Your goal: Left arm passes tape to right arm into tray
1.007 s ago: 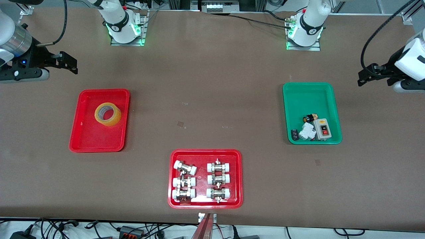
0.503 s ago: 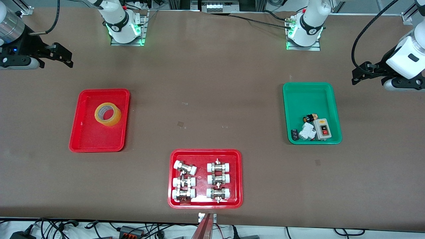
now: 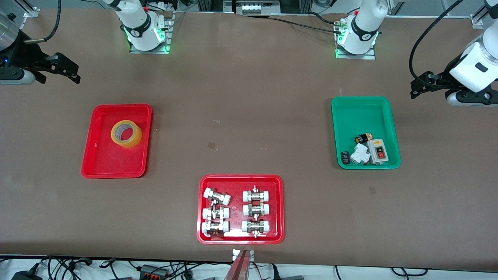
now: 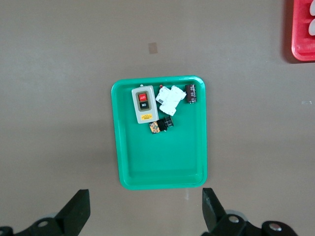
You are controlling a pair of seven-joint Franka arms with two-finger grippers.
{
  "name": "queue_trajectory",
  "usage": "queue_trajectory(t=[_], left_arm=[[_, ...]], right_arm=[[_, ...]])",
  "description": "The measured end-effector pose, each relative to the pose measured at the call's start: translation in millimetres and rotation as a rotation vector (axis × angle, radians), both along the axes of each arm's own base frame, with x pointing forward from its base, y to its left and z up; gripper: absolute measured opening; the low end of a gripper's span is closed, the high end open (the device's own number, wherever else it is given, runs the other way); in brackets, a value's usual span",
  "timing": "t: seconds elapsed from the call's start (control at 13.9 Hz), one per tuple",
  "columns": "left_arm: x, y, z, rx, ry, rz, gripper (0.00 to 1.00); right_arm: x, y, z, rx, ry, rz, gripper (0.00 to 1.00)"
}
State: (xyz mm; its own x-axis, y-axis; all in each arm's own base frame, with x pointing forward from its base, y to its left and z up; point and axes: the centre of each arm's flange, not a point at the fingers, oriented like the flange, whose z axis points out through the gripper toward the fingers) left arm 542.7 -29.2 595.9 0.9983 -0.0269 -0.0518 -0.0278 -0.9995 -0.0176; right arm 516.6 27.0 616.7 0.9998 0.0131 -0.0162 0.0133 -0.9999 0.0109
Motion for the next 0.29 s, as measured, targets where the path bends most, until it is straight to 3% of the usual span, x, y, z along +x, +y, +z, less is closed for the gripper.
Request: queue_trajectory(t=[0.29], left_arm=[[-0.3, -4.1, 0.0, 0.0, 0.001, -0.008, 1.0]], right_arm=[[2.6, -0.4, -4.5, 0.001, 0.01, 0.0, 1.0]])
